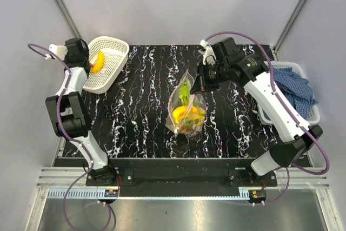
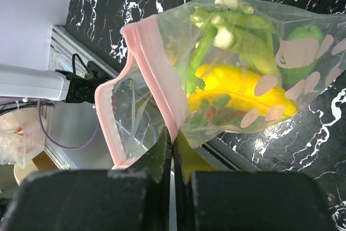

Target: Open the zip-top bag and remove the fake food

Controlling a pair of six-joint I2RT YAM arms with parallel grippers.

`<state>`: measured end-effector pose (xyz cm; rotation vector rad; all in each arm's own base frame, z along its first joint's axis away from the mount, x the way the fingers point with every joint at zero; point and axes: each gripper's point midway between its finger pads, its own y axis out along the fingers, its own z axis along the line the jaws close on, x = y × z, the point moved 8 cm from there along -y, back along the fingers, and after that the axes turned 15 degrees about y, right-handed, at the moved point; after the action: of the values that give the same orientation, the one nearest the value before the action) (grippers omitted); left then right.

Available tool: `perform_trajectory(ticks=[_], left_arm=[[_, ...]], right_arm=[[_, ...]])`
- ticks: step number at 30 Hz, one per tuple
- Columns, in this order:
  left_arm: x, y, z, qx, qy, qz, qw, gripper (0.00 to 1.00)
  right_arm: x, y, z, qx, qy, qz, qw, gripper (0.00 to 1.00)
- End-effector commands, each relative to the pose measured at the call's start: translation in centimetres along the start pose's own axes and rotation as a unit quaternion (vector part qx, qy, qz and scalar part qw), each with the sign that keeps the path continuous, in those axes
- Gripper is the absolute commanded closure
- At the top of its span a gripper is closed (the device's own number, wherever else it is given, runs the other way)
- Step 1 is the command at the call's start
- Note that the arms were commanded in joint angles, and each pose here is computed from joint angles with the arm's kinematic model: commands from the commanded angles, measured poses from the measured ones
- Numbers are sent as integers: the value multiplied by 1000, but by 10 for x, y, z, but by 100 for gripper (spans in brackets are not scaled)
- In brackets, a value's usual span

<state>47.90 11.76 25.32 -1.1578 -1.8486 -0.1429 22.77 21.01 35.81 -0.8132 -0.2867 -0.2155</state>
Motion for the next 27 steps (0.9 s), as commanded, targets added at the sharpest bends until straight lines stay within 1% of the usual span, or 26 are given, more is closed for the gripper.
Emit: perform_trajectory(ticks=[1,3,4,5,6,8,9,10,11,14,15,16,17,18,19,20,21,22,23,24,25,26,27], left_arm=[[3,-11,-6,0,-40,35,999,44],[5,-17,-5,2,-33,40,999,36],[1,-20,-2,7,-29,51,998,29],[1,-24,-1,5,-29,55,998,28],[4,-32,-3,-2,-31,56,998,27],[-5,-45,0,-11,-25,81,996,27],[0,-58,-6,-28,-26,83,996,27],[-8,-69,-10,-47,-23,104,993,28],[-19,-77,-6,-51,-16,122,991,30],[-33,-125,-24,-119,4,158,980,33],[-44,-137,-23,-137,24,178,974,34],[-48,-163,-35,-176,39,187,966,34],[-51,-174,-37,-193,51,192,961,35],[-59,-189,-41,-218,75,203,951,36],[-67,-210,-49,-256,92,222,936,37],[-62,-229,-54,-287,102,217,927,38],[-61,-243,-57,-317,133,211,915,38],[-67,-267,-65,-355,153,213,897,39],[-59,-289,-69,-389,166,198,884,39],[-59,-302,-70,-415,200,183,868,40],[-64,-327,-74,-450,215,185,847,41],[-56,-345,-73,-480,231,164,830,42],[-56,-357,-73,-499,241,159,817,43]], right_arm=[[4,-6,8,15,-22,-7,1000,100],[3,-6,8,15,-20,-5,1000,100],[3,-6,8,15,-21,-5,1000,100],[3,-6,7,15,-20,-6,1000,100],[3,-7,8,16,-20,-6,1000,100],[2,-6,8,18,-20,-4,1000,100],[3,-5,7,17,-21,-4,1000,100],[3,-5,7,17,-20,-5,1000,100],[3,-4,7,17,-20,-4,1000,100],[4,-2,8,23,-22,-1,999,100],[5,-3,9,27,-24,-2,999,100],[5,-2,10,29,-25,-2,999,100],[5,-3,11,32,-25,-1,999,100],[5,-3,11,33,-26,0,999,100],[6,-3,11,33,-26,-2,999,100],[5,-4,12,35,-27,-1,999,100],[5,-5,12,35,-26,-2,999,100],[5,-5,13,38,-27,-2,999,100],[5,-7,14,43,-27,-2,999,100],[4,-7,15,47,-27,0,999,100],[4,-7,17,53,-27,-1,998,100],[3,-7,17,59,-27,3,998,100],[3,-6,17,61,-26,5,998,100]])
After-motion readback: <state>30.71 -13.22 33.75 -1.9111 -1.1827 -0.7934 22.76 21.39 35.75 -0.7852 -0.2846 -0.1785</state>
